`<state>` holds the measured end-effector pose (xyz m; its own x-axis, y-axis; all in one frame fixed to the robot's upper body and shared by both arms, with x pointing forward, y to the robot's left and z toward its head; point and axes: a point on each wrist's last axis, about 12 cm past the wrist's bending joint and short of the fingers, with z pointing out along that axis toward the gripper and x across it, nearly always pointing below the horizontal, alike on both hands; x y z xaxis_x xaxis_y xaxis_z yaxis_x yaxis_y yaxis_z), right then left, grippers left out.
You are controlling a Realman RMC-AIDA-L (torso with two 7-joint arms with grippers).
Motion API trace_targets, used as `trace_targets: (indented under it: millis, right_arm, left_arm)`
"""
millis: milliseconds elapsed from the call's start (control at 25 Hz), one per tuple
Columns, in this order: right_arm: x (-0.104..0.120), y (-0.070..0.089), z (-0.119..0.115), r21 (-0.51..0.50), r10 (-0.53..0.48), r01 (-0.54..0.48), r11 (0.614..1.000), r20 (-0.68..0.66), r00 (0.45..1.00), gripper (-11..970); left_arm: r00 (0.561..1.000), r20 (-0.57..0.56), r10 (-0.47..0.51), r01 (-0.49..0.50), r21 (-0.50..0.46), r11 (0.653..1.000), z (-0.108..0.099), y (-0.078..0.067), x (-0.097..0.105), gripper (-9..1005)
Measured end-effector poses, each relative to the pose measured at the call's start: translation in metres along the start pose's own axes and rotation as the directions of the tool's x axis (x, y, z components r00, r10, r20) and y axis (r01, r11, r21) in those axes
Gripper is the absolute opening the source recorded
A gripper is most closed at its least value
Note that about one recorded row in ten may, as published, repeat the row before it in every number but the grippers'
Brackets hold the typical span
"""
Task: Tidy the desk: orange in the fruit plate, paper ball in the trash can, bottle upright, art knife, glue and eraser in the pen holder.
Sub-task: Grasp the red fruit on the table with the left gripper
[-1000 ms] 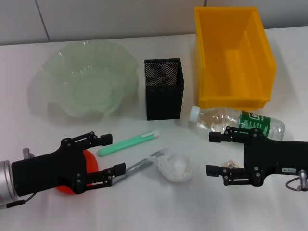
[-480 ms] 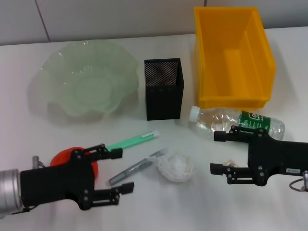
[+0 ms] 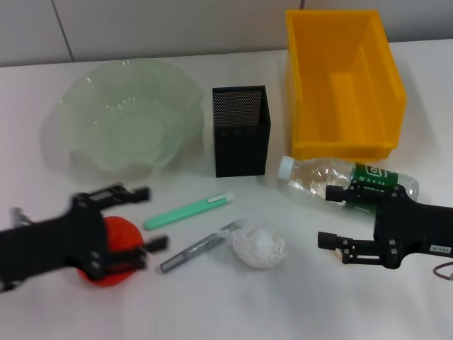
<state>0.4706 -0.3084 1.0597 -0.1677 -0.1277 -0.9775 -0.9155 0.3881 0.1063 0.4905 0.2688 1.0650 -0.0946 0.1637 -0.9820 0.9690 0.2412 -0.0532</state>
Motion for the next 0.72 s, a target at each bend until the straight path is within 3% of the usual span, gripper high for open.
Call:
trace_targets:
  millis: [40,80,160,280,320,480,720]
  right_arm:
    - [0.000,0.000,0.000,0.002,0.000,0.000,1.000,0.000,1.000,784]
    - [0.000,0.000,0.000,0.004,0.000,0.000,1.000,0.000,1.000,784]
    - [0.000,-0.001,0.000,0.005,-0.001,0.001,1.000,0.002,1.000,784]
    - [-0.001,-0.001,0.001,0.004,-0.009,0.009,1.000,0.003,1.000,785]
    - [-0.001,-0.001,0.002,0.005,-0.015,0.015,1.000,0.005,1.000,785]
    - [-0.001,-0.002,0.001,0.011,-0.028,0.028,1.000,0.013,1.000,785]
    - [-0.002,-0.002,0.001,0.012,-0.032,0.032,0.999,0.012,0.999,785]
  left_arm:
    - [1.000,0.000,0.000,0.000,0.000,1.000,0.000,0.000,0.000,799]
    - [1.000,0.025,-0.007,0.009,-0.094,0.996,-0.022,0.005,-0.001,799]
    - [1.000,0.016,-0.012,0.014,-0.120,0.993,-0.027,0.007,0.001,798]
    - [1.000,0.016,-0.012,0.014,-0.120,0.993,-0.027,0.007,0.001,796]
    - [0.998,-0.029,-0.051,0.045,-0.163,0.986,-0.031,0.009,0.008,796]
    - [0.988,-0.099,-0.120,0.101,-0.177,0.979,-0.027,0.011,0.017,792]
    - [0.979,-0.148,-0.143,0.105,-0.239,0.965,-0.028,0.011,0.029,786]
